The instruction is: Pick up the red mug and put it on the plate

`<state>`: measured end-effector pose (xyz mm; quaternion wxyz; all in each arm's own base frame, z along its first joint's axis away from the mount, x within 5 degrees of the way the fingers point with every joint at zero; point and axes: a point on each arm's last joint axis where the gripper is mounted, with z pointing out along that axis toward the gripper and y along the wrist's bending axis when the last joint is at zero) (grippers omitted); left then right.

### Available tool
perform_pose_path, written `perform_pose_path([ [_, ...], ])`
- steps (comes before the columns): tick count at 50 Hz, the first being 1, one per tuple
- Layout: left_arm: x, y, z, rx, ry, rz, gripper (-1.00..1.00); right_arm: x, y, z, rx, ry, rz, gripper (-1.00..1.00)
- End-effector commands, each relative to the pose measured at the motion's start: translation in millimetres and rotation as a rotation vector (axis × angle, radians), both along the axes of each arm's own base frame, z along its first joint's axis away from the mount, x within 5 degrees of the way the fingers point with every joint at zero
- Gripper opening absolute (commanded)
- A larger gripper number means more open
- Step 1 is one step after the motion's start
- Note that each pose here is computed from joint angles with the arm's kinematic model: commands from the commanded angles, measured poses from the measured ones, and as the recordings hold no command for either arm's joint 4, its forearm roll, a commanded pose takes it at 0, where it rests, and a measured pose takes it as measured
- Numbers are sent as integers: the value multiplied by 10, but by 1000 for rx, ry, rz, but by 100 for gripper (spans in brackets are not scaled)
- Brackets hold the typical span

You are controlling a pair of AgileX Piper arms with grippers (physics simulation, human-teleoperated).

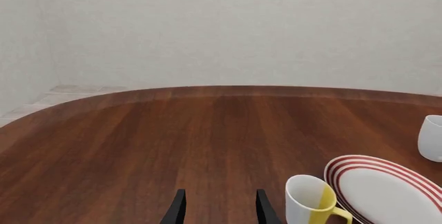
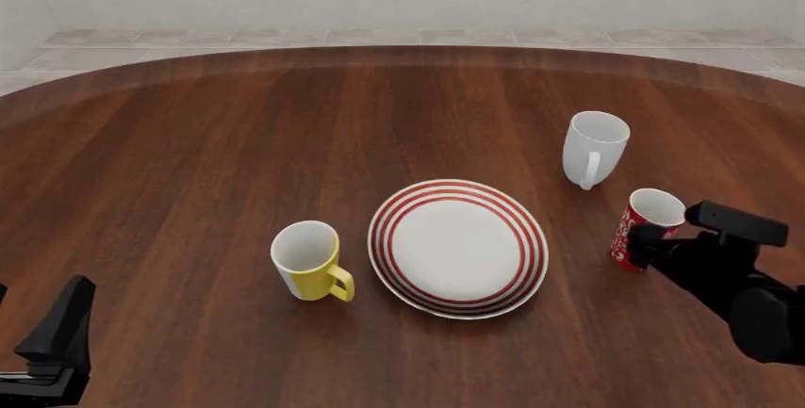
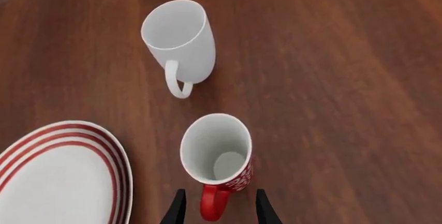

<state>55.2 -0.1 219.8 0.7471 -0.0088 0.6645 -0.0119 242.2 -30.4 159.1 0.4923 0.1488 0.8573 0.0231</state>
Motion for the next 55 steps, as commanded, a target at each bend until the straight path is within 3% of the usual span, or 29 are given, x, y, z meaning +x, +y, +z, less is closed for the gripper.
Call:
perform_pose_path([
  [1,3,0,-15,-1,0,0,100,29,14,-88,6,16,4,100],
  [28,3,0,-15,-3,-2,0,100,30,17,-138,12,26,3,100],
  [29,4,0,-18,-3,-2,0,100,49,51,-157,29,32,7,-100],
  [31,4,0,-18,-2,-2,-1,100,-8,-32,-91,-22,17,1,-100],
  [32,3,0,-14,-3,-2,0,100,8,-1,-101,-1,24,3,-100],
  [47,-2,0,11,-3,-3,0,100,8,20,-40,-20,18,22,-100],
  [55,2,-1,-8,-1,-2,-2,100,-52,3,158,-61,-22,32,-100],
])
